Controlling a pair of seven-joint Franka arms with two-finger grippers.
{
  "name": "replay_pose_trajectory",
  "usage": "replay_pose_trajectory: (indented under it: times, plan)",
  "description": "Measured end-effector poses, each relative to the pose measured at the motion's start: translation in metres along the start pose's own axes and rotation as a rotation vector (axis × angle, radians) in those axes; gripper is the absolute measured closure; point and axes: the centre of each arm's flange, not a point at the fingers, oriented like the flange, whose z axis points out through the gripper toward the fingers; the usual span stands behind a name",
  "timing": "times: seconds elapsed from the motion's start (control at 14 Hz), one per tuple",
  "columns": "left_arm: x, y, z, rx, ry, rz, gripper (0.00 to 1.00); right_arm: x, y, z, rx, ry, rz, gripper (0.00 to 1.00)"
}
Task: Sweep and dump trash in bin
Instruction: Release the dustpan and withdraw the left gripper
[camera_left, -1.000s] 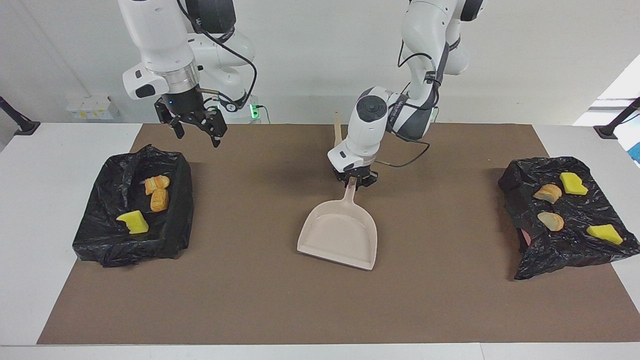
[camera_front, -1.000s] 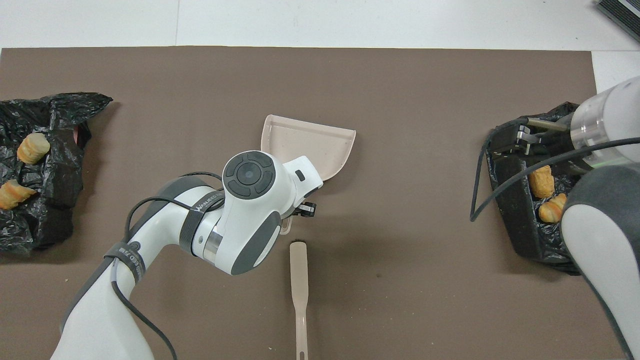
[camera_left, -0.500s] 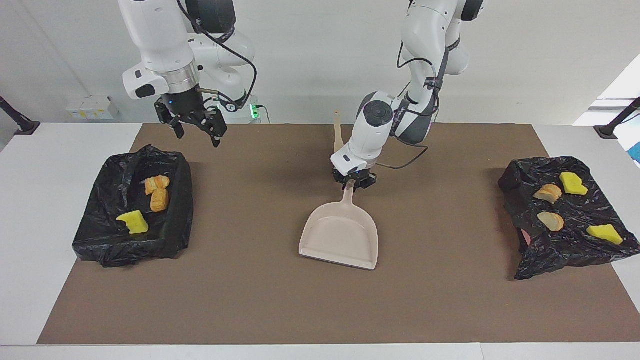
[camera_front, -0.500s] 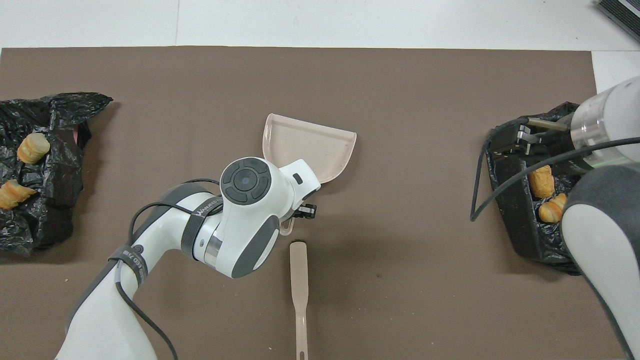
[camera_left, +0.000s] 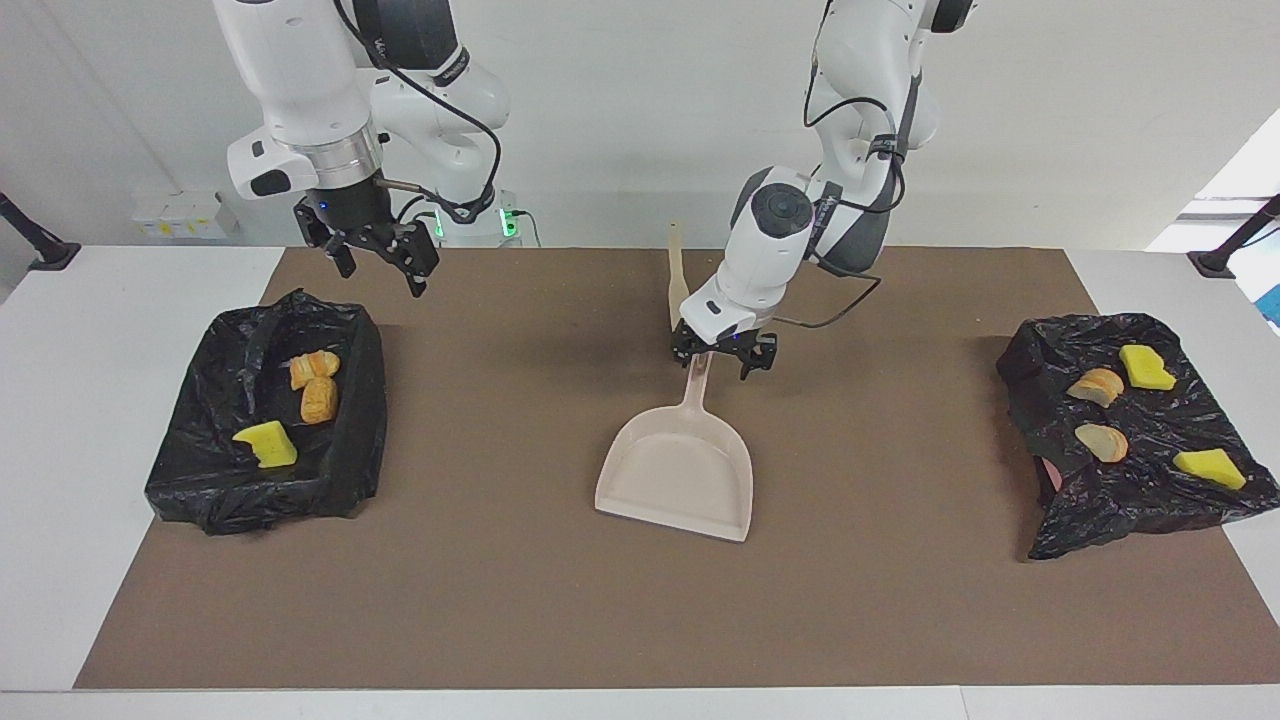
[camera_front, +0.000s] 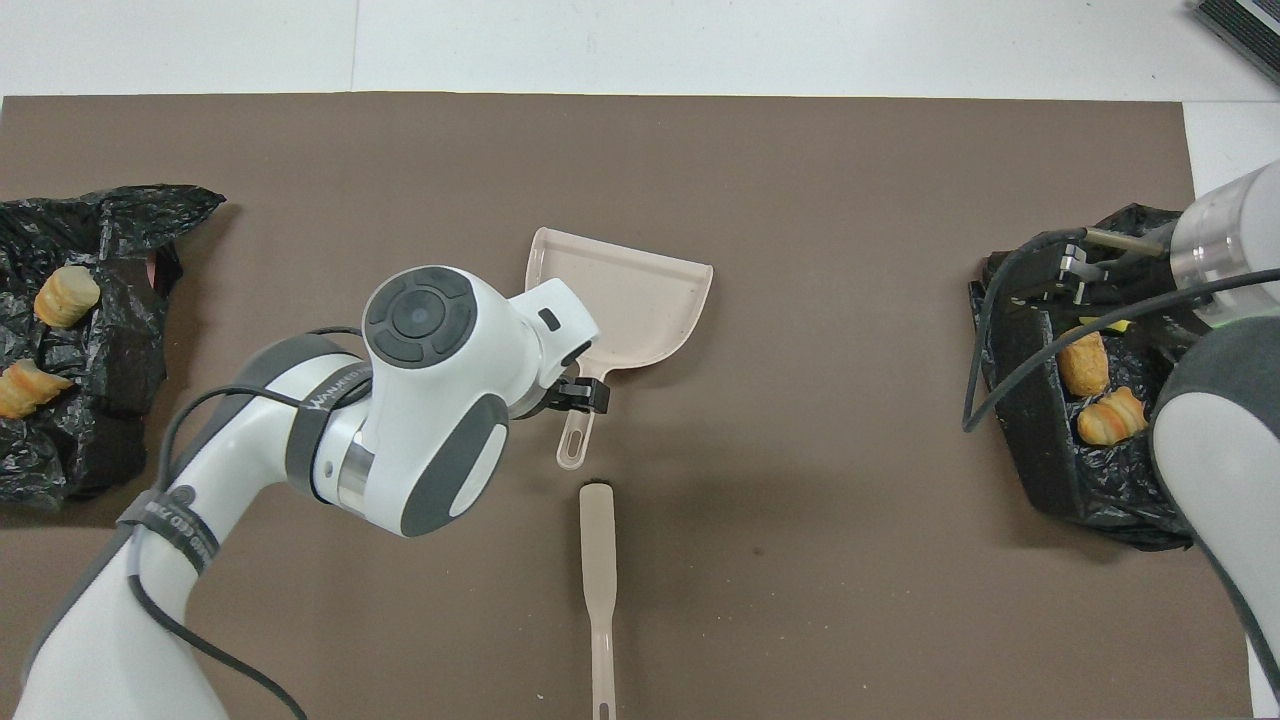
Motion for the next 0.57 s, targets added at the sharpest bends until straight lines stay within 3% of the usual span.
replay_pose_trajectory:
  times: [0.29, 0.57]
  plan:
    - [0.023, -0.071, -0.04, -0.012, 0.069, -0.086, 0.0, 0.0, 0.0, 0.0, 0.0, 0.0, 0.001, 0.0]
    - [0.028, -0.128, -0.082, -0.006, 0.122, -0.036, 0.0, 0.001, 0.002, 0.0, 0.0, 0.0, 0.002, 0.0]
